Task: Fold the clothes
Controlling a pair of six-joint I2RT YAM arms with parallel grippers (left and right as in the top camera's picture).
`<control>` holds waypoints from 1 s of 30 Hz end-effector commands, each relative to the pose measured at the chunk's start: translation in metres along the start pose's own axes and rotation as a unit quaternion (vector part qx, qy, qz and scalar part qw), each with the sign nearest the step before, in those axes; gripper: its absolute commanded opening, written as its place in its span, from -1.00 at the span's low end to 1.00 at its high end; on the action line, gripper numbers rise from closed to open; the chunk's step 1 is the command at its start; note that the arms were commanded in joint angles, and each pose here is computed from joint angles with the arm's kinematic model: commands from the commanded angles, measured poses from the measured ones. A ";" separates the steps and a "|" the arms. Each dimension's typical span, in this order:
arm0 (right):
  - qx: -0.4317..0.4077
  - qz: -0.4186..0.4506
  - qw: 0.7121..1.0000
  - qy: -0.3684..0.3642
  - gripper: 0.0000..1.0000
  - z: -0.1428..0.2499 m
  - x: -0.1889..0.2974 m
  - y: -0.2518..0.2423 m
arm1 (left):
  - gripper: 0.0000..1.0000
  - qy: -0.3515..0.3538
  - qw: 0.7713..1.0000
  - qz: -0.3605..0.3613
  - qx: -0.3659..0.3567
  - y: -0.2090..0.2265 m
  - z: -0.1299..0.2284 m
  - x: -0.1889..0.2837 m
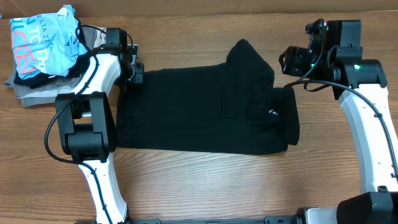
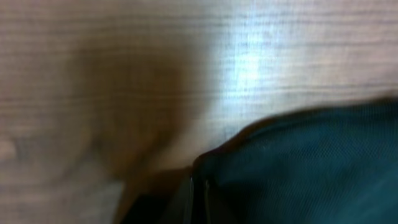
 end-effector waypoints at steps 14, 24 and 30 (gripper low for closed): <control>0.075 0.036 0.996 -0.036 0.24 -0.043 -0.146 0.004 | -0.92 0.005 1.000 -0.008 0.004 -0.002 -0.036 0.074; 0.079 0.053 0.995 -0.020 0.20 -0.025 -0.228 -0.023 | -0.92 0.010 1.000 -0.011 0.001 -0.004 -0.035 0.073; 0.064 0.075 0.995 0.006 0.20 -0.006 -0.255 -0.043 | -0.92 0.011 1.000 -0.018 0.000 -0.002 -0.035 0.073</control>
Point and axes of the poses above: each gripper's point midway between its finger pads, its own x axis back along the fingers, its own y axis along the line the jaws close on, z = x × y, the point moved 3 cm from there along x, back along the fingers, and after that the axes turned 13 degrees about -x, right-handed, at the moved point
